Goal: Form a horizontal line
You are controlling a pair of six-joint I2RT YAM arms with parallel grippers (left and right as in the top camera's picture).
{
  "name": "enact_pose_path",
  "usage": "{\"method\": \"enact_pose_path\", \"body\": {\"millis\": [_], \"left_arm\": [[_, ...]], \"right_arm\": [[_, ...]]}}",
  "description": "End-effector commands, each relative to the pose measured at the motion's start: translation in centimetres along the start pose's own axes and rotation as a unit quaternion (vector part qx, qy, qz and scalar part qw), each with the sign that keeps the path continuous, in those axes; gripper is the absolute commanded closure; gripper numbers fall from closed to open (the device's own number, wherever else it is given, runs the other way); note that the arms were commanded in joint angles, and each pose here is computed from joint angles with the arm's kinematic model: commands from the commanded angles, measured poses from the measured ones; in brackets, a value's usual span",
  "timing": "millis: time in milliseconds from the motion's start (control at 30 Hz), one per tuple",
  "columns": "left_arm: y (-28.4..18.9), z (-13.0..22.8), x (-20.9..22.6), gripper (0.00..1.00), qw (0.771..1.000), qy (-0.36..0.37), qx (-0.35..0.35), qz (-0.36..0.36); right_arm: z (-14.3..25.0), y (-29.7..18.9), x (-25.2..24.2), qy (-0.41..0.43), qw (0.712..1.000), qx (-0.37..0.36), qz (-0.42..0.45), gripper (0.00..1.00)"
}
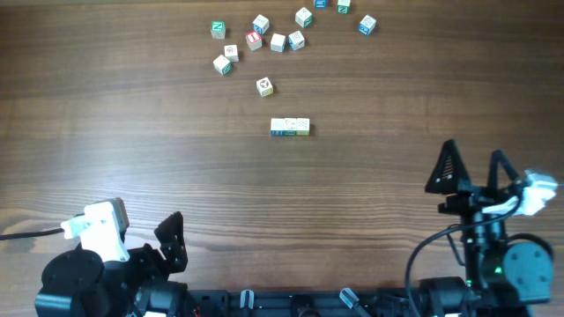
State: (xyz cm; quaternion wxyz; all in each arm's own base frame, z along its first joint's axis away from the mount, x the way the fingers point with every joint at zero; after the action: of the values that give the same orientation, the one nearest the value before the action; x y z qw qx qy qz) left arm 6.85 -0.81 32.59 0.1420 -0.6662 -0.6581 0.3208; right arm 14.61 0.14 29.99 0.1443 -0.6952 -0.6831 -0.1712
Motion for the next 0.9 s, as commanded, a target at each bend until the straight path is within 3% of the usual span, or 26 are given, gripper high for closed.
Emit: {"method": "enact_pose_path", "body": {"millis": [0,200,433,700,867], "left_arm": [[0.0,-0.1,0.0,0.00,1.000,0.001,-0.003,-0.002],[0.0,-0.1,0.0,0.00,1.000,0.001,-0.003,-0.002],[0.0,-0.1,0.0,0.00,1.000,0.001,-0.003,-0.002],[0.0,-0.1,0.0,0.00,1.000,0.001,-0.003,-0.002],[0.0,-0.1,0.0,0.00,1.000,0.001,-0.003,-0.002]], "right_arm": [[1.7,-0.3,-0.6,-0.011,0.999,-0.033,-0.027,0.00],[4.5,0.0,-2.0,-0.006,0.997,-0.062,-0.039,0.00],[8.6,1.3,-5.1,0.073,0.996,-0.047,0.033,0.00],[10.5,1.6,-6.1,0.056,0.997,-0.026,0.053,0.00],[10.5,1.6,-6.2,0.000,0.999,-0.019,0.051,0.00]]}}
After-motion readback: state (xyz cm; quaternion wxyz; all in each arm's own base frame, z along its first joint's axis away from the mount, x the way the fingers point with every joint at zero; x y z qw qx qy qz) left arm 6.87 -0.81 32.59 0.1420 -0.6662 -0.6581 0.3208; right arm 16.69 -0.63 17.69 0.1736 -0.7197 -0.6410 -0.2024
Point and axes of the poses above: each gripper's point midway between its finger pads, its own y axis out along the fingers, its own x axis along the line the jaws close on, z = x × y, the point moved 8 cm from there along -y, back along the fingers, and after that the axes turned 3 degrees about y, right-handed, at the moved point
